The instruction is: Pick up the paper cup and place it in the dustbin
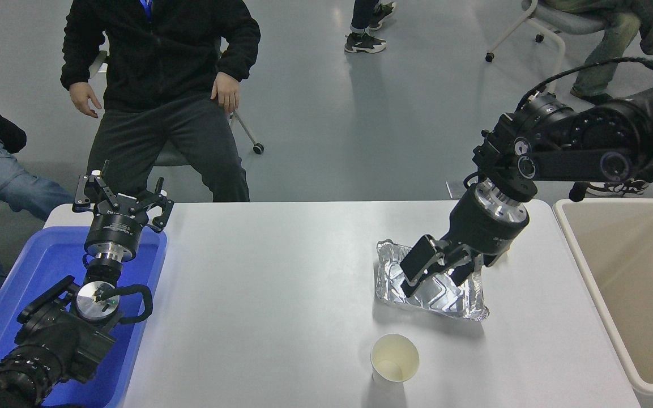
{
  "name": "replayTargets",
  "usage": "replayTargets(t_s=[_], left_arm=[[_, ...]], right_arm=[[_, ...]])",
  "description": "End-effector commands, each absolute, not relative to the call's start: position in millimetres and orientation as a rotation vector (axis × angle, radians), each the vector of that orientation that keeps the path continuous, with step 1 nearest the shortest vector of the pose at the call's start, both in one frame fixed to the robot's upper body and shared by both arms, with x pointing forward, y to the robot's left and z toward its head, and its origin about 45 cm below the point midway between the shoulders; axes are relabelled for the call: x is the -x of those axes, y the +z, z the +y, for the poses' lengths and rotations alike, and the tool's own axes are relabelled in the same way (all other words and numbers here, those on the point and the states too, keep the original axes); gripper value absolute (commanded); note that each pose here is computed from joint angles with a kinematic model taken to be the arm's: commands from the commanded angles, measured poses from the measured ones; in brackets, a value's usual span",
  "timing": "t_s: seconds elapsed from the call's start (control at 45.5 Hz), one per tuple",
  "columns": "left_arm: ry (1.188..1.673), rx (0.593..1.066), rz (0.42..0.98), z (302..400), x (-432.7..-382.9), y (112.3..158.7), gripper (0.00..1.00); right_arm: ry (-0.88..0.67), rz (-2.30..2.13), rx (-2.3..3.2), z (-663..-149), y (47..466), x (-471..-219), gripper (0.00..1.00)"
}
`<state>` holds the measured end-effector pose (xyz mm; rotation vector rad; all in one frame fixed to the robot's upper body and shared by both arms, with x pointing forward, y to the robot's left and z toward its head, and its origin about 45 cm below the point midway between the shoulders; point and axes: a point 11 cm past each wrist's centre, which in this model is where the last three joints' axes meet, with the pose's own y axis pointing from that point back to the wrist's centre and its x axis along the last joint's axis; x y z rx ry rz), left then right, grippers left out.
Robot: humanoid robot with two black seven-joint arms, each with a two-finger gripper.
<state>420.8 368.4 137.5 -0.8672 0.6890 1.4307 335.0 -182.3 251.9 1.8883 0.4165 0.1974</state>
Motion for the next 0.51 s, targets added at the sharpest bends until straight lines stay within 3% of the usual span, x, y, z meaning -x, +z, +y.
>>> replayTargets(t_s=[0.0,0.22,0.484], left_arm=[[1.430,0.867,0.689,368.4,-420.8,137.6,0.99],[1.430,0.867,0.689,368.4,-420.8,137.6,0.99],[1.430,0.867,0.689,368.4,-420.8,137.6,0.99]], right_arm=[[0.138,0.440,-1.928,-182,231,-324,1.00],[0.244,0.315,-2.030,-170,209,-328,1.00],[0.218,0.303,-2.016,-180,197,-325,0.98]])
